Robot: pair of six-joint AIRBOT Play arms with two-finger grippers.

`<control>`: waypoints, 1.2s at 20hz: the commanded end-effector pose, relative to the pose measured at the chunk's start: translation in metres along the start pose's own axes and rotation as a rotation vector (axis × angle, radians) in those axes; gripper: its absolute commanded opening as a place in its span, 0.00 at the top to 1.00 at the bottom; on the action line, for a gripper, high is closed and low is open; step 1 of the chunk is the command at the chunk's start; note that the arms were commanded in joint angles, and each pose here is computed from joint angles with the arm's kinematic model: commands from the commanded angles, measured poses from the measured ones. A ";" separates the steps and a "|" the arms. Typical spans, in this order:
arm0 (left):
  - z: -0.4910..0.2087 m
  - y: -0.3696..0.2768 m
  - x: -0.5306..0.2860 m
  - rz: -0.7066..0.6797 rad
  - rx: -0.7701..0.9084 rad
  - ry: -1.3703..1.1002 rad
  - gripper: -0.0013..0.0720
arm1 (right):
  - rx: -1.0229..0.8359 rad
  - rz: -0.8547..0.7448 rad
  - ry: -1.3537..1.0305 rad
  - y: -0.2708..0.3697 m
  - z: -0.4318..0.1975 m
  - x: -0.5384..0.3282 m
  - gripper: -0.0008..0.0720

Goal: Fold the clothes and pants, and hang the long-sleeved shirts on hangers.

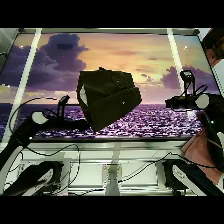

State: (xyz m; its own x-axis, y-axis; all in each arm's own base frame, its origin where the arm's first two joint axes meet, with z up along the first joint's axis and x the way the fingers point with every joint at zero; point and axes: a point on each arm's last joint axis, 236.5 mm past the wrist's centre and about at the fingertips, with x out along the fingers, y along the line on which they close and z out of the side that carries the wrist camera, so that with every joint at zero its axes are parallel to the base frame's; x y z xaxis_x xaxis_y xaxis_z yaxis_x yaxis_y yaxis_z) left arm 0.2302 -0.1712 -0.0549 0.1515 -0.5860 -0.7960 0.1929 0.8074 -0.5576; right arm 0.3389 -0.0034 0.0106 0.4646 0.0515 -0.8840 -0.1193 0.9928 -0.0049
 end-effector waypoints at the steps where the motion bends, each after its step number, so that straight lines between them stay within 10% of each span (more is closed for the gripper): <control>1: 0.011 0.003 0.031 0.041 0.015 -0.055 0.02 | 0.005 0.005 -0.003 0.001 0.000 0.000 0.94; 7: 0.004 0.011 0.071 0.055 -0.069 -0.016 0.03 | 0.007 0.008 -0.001 0.002 0.000 0.000 0.94; 15: 0.021 0.018 0.073 0.074 -0.096 -0.081 0.93 | 0.042 0.058 -0.003 0.014 0.001 0.000 0.94; 24: 0.094 -0.024 -0.044 0.002 0.020 -0.414 0.94 | 0.127 0.494 0.098 0.113 -0.036 0.015 0.94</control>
State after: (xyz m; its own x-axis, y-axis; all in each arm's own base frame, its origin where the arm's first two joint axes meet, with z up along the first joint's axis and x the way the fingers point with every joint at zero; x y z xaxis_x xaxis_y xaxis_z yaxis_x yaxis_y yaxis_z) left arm 0.2984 -0.1888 -0.0322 0.4111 -0.5705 -0.7110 0.1878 0.8162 -0.5464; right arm 0.3151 0.0686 -0.0154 0.3520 0.3564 -0.8655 -0.1413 0.9343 0.3273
